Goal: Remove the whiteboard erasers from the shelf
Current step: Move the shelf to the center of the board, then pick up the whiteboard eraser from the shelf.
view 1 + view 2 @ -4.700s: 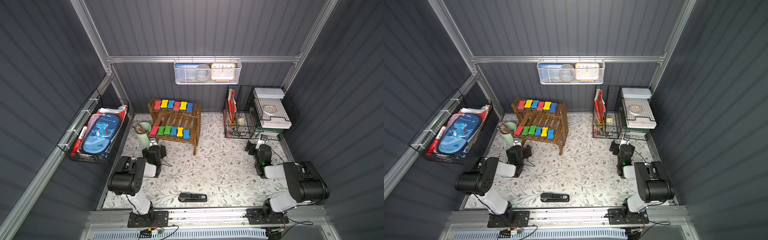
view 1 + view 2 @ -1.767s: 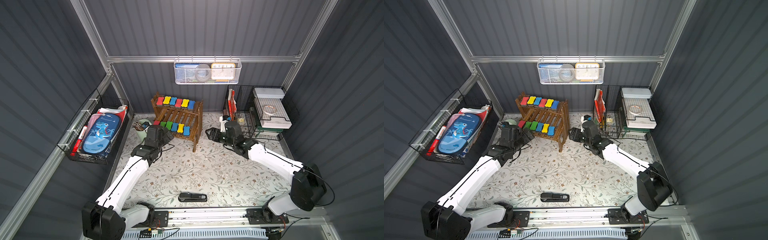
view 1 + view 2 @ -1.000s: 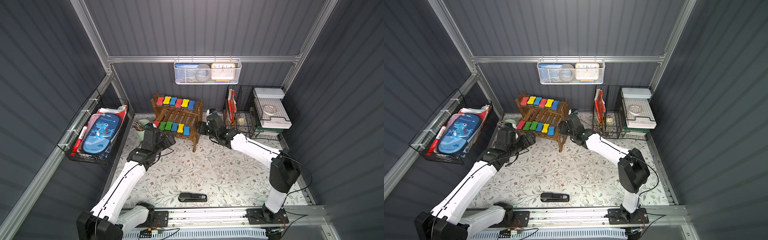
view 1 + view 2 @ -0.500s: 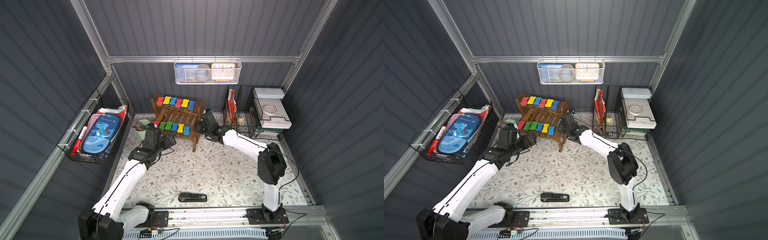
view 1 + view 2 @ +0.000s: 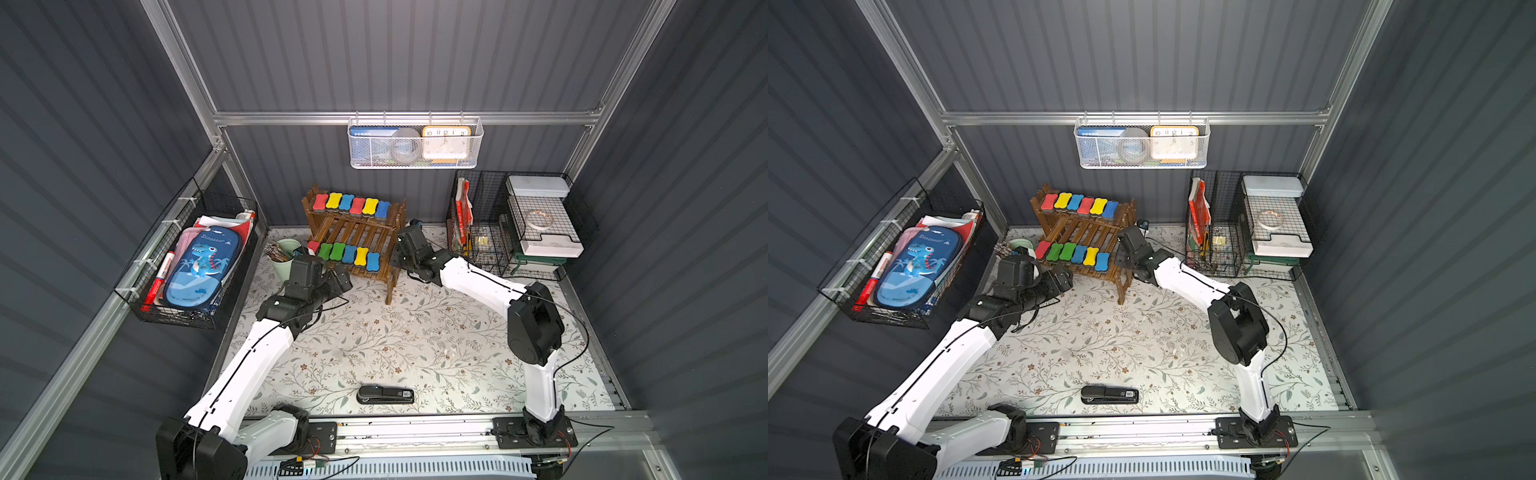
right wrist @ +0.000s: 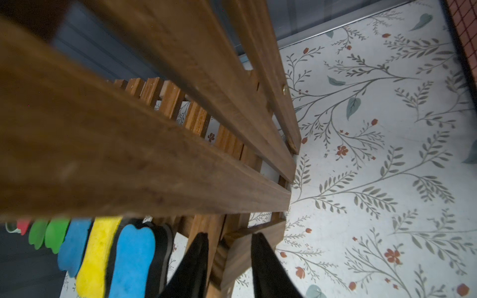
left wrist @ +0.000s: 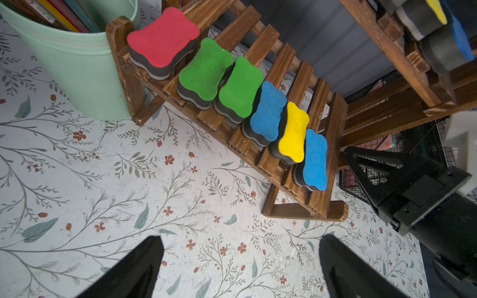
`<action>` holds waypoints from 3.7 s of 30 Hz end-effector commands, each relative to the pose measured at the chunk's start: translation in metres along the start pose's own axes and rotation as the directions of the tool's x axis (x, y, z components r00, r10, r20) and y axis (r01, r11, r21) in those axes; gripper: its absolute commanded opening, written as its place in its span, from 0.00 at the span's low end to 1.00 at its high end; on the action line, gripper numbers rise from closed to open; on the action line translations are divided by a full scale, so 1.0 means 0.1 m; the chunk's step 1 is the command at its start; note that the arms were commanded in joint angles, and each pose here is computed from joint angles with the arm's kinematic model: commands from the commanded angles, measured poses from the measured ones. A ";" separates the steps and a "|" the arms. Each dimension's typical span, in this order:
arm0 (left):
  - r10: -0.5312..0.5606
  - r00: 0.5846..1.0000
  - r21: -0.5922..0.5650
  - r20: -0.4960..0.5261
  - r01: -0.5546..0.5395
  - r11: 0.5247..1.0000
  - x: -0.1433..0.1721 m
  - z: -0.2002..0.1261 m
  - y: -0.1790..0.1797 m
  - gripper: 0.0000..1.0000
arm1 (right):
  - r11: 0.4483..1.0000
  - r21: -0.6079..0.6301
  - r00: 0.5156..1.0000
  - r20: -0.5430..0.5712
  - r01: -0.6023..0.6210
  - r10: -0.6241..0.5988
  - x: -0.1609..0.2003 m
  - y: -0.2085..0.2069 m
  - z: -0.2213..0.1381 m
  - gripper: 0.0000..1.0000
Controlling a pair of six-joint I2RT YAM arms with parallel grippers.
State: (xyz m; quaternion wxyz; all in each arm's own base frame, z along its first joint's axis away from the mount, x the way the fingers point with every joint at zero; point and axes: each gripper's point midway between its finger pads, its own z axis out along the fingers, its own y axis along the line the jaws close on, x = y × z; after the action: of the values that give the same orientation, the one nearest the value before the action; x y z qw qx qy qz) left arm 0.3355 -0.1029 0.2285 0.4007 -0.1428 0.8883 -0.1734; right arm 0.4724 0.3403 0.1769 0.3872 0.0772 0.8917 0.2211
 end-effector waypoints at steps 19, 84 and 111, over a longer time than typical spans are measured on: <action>0.030 0.999 -0.003 -0.022 -0.030 1.000 0.01 -0.04 -0.01 0.99 | 0.993 0.118 0.998 0.047 0.030 -0.036 -0.14 -0.23 -0.16 0.05; 0.137 0.987 0.182 -0.084 -0.120 0.976 0.00 -0.06 -0.48 0.99 | 0.977 0.206 0.999 -0.003 -0.047 0.049 -0.39 -1.72 -1.38 0.37; 0.390 0.913 0.267 -0.117 -0.349 0.898 0.51 0.09 -0.89 0.99 | 0.972 0.109 0.975 0.046 0.210 -0.216 -1.55 -0.44 -1.36 0.50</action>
State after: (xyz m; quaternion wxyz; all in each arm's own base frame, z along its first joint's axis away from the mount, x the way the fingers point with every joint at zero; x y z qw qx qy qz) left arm 0.3231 -0.2067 0.2229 0.3617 0.0847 0.9031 -0.2156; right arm 0.4846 0.2156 0.3562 0.4548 0.0161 0.8739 0.1708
